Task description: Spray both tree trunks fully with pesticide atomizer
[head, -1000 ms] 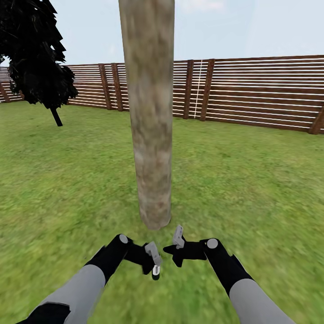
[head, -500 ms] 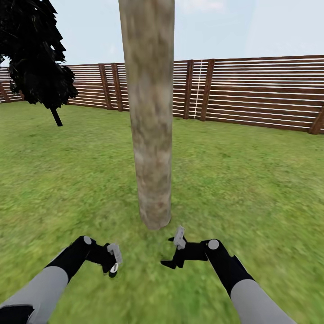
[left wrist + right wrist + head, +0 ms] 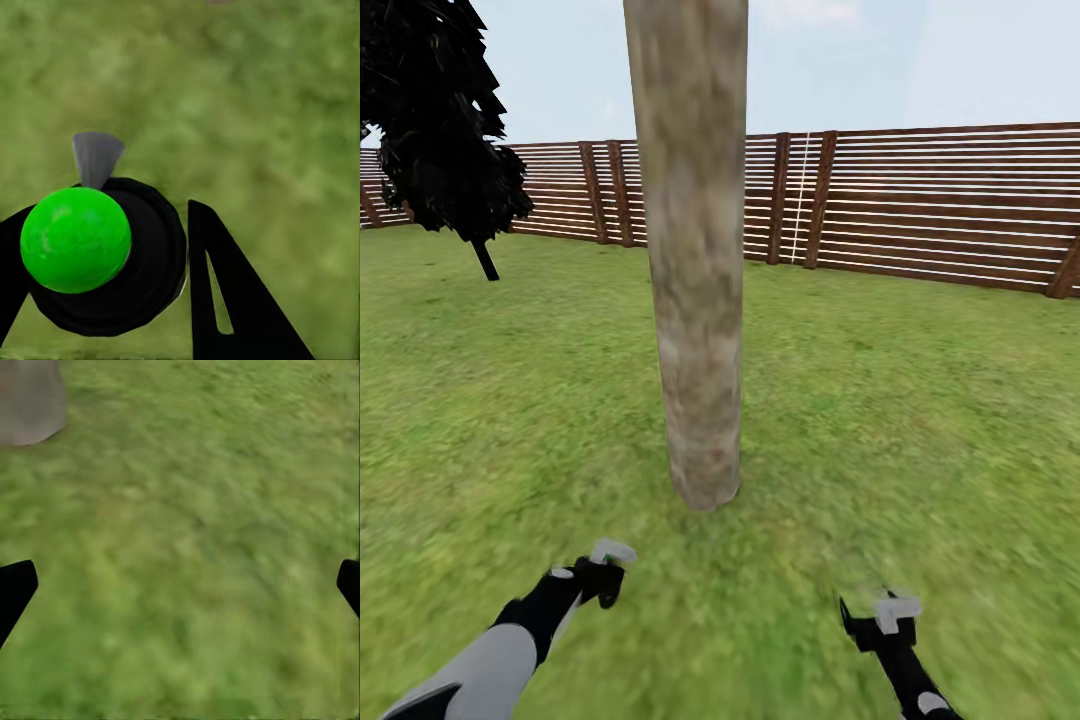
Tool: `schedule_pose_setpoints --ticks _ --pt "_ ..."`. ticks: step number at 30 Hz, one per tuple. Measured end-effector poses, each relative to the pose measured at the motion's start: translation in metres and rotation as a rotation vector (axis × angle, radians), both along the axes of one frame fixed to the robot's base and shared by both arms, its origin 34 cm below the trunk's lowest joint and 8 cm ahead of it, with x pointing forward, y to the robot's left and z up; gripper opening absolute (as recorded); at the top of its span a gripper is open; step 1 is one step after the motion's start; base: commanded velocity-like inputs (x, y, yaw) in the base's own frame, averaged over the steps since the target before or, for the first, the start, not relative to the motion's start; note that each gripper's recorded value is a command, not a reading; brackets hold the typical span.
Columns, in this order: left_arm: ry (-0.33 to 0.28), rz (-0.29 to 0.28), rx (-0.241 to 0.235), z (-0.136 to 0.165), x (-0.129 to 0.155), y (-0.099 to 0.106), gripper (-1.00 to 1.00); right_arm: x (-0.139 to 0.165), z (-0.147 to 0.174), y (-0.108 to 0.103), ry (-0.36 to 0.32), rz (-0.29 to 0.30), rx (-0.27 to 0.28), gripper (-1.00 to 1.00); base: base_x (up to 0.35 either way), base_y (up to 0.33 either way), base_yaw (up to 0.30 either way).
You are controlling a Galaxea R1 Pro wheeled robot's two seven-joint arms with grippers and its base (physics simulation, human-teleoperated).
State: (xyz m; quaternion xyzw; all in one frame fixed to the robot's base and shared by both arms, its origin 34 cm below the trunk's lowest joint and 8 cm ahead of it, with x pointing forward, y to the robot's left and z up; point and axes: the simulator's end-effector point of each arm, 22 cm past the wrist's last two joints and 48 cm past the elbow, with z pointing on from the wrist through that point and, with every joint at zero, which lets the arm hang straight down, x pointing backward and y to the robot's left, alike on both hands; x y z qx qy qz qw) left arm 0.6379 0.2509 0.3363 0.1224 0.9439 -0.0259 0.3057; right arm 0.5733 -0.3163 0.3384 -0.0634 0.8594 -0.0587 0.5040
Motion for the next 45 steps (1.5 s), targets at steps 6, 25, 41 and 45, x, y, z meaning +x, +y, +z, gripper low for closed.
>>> schedule_pose_setpoints --ticks 6,25,41,45 --pt "0.008 0.129 -0.023 -0.004 -0.002 0.000 -1.00 -0.050 -0.016 -0.027 0.014 -0.071 -0.014 1.00 0.000 0.000 0.000" --pt "0.177 0.183 0.037 -0.020 -0.032 -0.029 -1.00 -0.053 -0.017 -0.027 0.011 -0.088 -0.004 1.00 0.032 0.006 -0.140" --pt "0.191 0.157 0.001 -0.021 -0.036 -0.063 -1.00 -0.053 -0.017 -0.026 0.011 -0.087 -0.003 1.00 0.083 0.039 -0.053" --pt "0.190 0.152 0.000 -0.021 -0.036 -0.066 -1.00 -0.053 -0.017 -0.027 0.011 -0.089 -0.004 1.00 -0.059 0.000 0.000"
